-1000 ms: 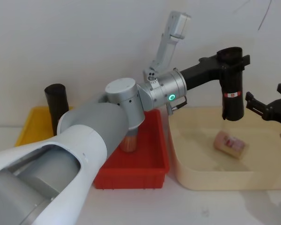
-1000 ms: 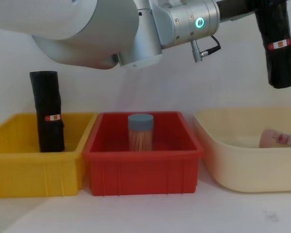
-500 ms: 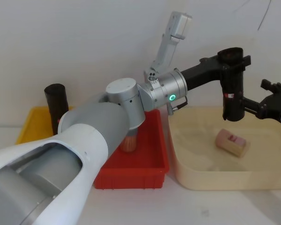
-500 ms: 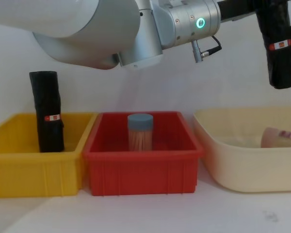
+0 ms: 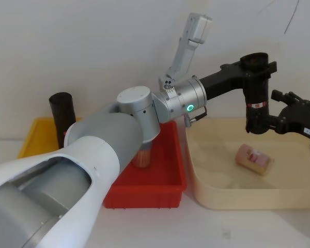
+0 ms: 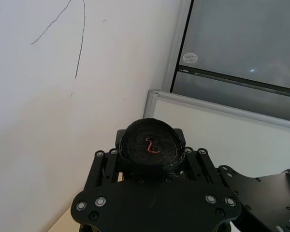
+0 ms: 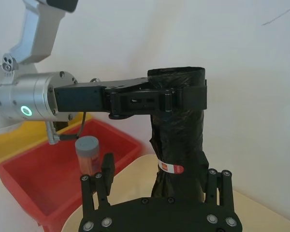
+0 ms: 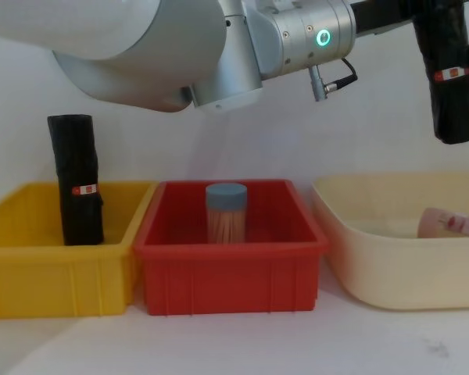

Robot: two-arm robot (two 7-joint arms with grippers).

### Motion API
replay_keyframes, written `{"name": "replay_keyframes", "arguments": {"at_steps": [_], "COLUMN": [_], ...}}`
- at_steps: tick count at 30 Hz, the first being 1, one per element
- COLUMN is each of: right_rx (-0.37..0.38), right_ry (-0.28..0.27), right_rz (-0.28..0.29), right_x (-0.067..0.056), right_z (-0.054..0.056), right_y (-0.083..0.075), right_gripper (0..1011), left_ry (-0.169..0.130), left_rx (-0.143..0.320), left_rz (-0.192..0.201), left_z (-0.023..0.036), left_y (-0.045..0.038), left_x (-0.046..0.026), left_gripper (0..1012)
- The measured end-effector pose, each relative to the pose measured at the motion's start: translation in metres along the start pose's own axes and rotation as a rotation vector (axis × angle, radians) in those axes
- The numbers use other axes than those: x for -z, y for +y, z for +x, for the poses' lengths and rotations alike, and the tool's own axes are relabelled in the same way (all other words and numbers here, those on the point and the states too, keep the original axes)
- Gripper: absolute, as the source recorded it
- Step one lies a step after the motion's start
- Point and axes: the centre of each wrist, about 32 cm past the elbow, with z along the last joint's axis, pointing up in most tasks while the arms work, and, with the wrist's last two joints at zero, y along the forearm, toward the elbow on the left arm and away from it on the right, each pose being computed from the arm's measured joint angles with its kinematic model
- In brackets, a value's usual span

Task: Pick up the garbage bag with the one hand and transfer it to the other hand.

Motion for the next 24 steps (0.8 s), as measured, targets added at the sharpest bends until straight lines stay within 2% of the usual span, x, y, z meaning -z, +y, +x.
{"name": "replay_keyframes", "arguments": {"at_steps": [6,17,24], "right_rx": [0.003,0.123,0.161], "right_ry": [-0.015,-0.064,-0.081], "right_rz": [-0.021,-0.064,-0.082], "right_x": [-0.001,0.002,0.002], "right_z": [0.004,0.008,0.008], "right_y": [0.006,0.023,0.030], "right_gripper": [999,999,999], "left_ry": [0.000,0.000,0.000], "left_rx": [0.000,0.001,0.000], "left_rz": [0.000,0.000,0.000], "left_z": [-0.0001,-0.0001,-0.0001], "left_y": [-0.0001,-0.0002,-0.0001], "left_x": [0.0001,-0.0001,-0.0001], "left_gripper": [542,542,542]}}
